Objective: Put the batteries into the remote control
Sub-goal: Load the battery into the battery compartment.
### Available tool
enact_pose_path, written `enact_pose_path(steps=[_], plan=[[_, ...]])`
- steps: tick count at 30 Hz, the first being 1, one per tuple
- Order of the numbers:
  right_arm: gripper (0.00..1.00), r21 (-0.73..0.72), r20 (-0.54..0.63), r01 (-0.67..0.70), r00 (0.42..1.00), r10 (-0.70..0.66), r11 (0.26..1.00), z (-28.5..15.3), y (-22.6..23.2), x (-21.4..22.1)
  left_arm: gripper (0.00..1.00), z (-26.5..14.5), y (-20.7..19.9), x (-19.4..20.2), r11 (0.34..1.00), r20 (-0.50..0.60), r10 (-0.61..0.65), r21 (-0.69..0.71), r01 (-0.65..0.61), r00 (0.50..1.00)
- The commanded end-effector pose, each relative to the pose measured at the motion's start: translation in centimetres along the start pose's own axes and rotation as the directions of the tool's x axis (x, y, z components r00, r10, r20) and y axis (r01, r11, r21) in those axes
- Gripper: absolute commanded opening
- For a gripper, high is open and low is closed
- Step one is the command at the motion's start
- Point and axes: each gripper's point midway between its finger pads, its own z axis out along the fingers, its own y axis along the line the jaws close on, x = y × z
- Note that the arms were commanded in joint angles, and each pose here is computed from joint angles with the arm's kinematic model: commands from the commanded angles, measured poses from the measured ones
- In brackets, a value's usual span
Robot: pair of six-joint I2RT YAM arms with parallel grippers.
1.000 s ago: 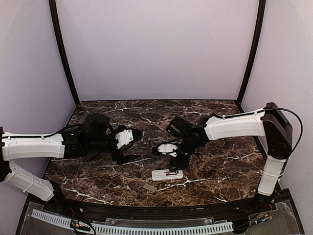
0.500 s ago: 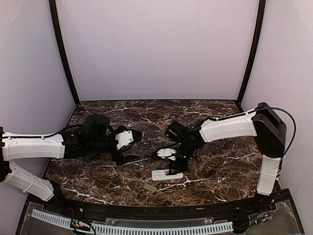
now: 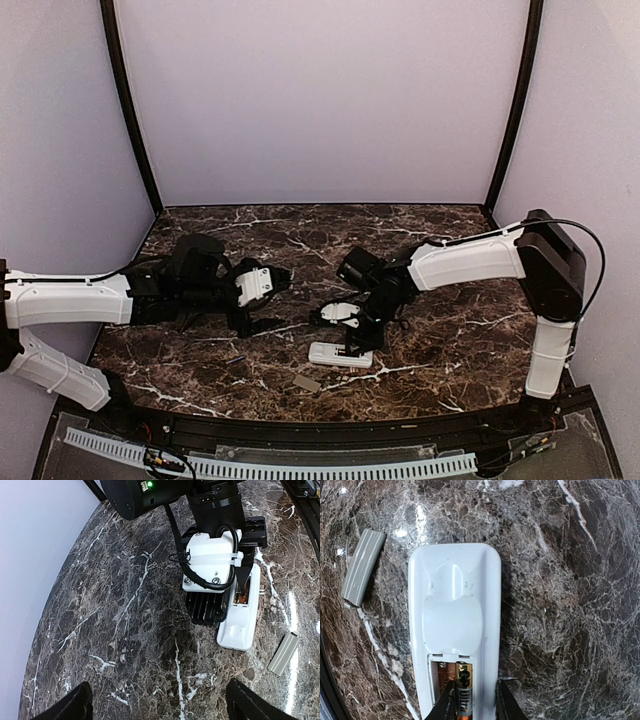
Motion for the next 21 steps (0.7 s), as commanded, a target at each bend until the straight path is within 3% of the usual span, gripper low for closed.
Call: enact_pose_path(steps=[1, 11, 16, 21], plan=[[0.25, 0.031, 0.013, -0.001, 1.000, 0.000, 1.000, -0.8, -0.7, -0.6, 0.92, -0.1, -0.5, 1.1, 1.000, -0.032, -0.006, 0.014, 0.007, 0.999], [0.35, 0.049, 0.029, -0.013, 1.000, 0.012, 0.999, -2.2, -0.7, -1.4, 0.90, 1.2, -1.3, 2.7, 0.985, -0.193, -0.130, 0.090, 0.150, 0.972], [0.37, 0.081, 0.036, -0.012, 0.999, 0.009, 0.997, -3.1, -1.0, -1.5, 0.90, -0.3, -0.4, 3.1, 0.980, -0.273, -0.177, 0.041, 0.195, 0.946], [0.37, 0.164, 0.093, -0.064, 0.994, 0.049, 0.984, -5.2, -2.9, -2.1, 0.86, -2.3, -0.9, 7.8, 0.977, -0.561, -0.174, 0.006, 0.214, 0.810]])
